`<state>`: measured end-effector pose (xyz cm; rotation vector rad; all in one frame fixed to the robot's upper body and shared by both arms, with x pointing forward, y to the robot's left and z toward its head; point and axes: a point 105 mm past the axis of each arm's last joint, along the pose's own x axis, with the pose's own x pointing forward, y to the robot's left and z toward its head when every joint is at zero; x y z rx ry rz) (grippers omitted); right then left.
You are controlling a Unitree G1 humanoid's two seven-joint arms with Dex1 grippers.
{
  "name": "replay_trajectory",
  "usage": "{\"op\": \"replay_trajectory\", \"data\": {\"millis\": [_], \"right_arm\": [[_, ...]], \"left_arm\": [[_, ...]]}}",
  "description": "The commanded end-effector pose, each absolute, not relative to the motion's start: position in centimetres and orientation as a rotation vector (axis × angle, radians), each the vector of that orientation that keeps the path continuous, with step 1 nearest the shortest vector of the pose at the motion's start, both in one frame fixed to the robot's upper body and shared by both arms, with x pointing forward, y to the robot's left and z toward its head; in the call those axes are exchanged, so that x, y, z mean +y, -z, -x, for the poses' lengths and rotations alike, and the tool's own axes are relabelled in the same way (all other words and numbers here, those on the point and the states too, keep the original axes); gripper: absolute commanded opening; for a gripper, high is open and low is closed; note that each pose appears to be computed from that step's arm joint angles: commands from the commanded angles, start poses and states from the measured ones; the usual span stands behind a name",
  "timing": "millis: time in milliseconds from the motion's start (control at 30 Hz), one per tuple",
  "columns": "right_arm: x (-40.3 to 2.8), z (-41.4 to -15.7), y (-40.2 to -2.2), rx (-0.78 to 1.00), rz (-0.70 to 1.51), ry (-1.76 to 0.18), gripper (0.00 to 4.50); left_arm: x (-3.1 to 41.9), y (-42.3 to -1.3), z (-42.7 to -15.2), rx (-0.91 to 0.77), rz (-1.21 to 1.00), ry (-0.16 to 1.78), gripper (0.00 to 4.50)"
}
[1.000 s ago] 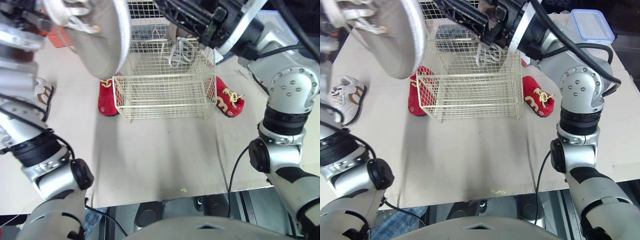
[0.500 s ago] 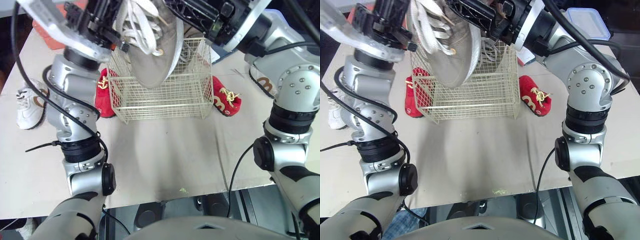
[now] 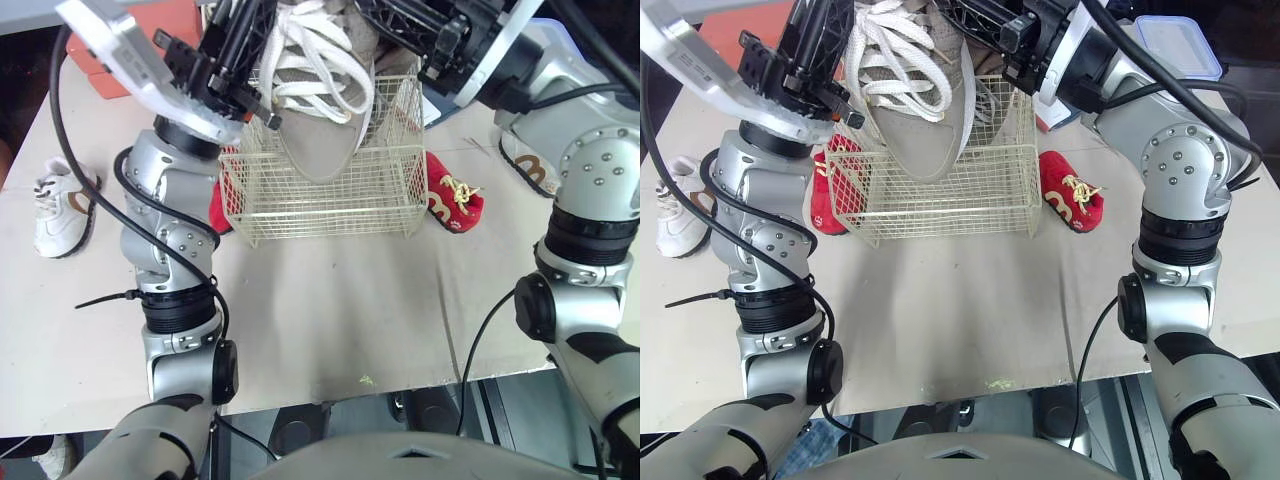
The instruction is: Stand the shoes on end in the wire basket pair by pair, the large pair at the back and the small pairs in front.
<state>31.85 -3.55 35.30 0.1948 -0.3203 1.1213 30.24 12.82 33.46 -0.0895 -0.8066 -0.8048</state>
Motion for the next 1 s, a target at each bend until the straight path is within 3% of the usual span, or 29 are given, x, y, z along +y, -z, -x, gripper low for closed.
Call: {"op": "replay_trajectory", "data": {"millis": [33,100,133,400,500,633,1000], "right_arm": [[-3.3,-30.3,-37.4,-0.442,-0.145,-1.168,0.09],[-3.2,-30.1,-37.7,-0.465,-0.126,-1.174,0.09],[-3.2,-29.9,-37.9,-0.474,-0.124,-1.176,0.09],[-3.0,-28.9,-39.0,-0.544,-0.075,-1.201,0.09],[-2.9,-28.6,-39.0,-0.549,-0.063,-1.206,0.09],[-5.6,-31.5,-34.9,-0.518,-0.069,-1.170,0.09],[-5.4,-31.0,-35.5,-0.563,-0.080,-1.207,0.09]], "left_arm": [[11.9,-33.8,-28.7,-0.793,0.072,0.902,0.18],[12.0,-33.5,-28.4,-0.752,0.080,0.951,0.18],[11.9,-33.3,-28.1,-0.725,0.077,0.992,0.98],[13.4,-34.0,-26.1,-0.595,0.019,1.164,4.38],[14.8,-34.9,-25.4,-0.584,0.001,1.192,4.38],[17.0,-35.7,-25.5,-0.592,-0.024,1.140,4.38],[17.0,-34.9,-27.3,-0.578,-0.052,1.072,4.38]]}}
